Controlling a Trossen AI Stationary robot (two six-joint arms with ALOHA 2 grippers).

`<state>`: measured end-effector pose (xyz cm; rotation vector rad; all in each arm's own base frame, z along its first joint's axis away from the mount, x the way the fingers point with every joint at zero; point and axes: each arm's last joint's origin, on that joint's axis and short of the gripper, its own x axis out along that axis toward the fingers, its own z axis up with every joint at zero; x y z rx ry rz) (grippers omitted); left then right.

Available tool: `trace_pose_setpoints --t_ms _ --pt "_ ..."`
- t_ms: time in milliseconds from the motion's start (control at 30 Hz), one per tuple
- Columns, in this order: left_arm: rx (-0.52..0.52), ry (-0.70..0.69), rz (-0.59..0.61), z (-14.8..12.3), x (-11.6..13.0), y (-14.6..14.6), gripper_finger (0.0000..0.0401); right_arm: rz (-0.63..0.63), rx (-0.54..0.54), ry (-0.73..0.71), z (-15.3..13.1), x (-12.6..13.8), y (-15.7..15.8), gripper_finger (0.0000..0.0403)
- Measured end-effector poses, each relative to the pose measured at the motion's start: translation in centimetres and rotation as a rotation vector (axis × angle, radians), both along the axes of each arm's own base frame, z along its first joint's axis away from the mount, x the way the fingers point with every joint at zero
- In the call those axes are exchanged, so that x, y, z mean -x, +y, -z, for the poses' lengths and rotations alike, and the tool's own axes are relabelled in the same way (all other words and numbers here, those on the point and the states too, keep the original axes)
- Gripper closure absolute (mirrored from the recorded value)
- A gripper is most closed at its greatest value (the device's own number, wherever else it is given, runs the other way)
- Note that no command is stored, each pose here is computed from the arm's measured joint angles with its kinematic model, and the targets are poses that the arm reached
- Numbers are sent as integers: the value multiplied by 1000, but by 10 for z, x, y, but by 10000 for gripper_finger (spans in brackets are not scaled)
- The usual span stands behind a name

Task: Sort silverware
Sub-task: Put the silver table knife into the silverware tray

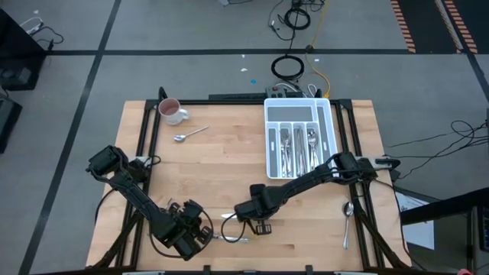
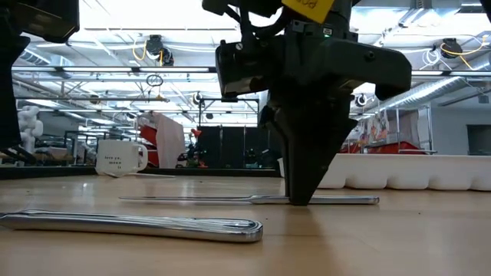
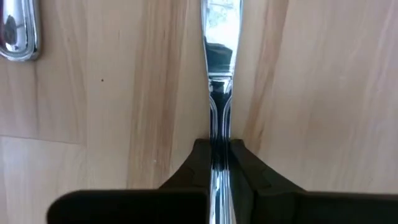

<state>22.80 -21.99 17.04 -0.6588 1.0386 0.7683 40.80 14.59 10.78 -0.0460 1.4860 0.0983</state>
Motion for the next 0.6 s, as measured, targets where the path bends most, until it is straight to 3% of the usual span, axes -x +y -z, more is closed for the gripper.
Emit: trace_pose_setpoints --t_ms 167,600 --pt "-9 -9 0 0 0 0 401 48 1 12 -2 1 -1 399" --pt "-43 -43 2 -1 0 0 401 252 -1 -12 -55 12 -28 403"
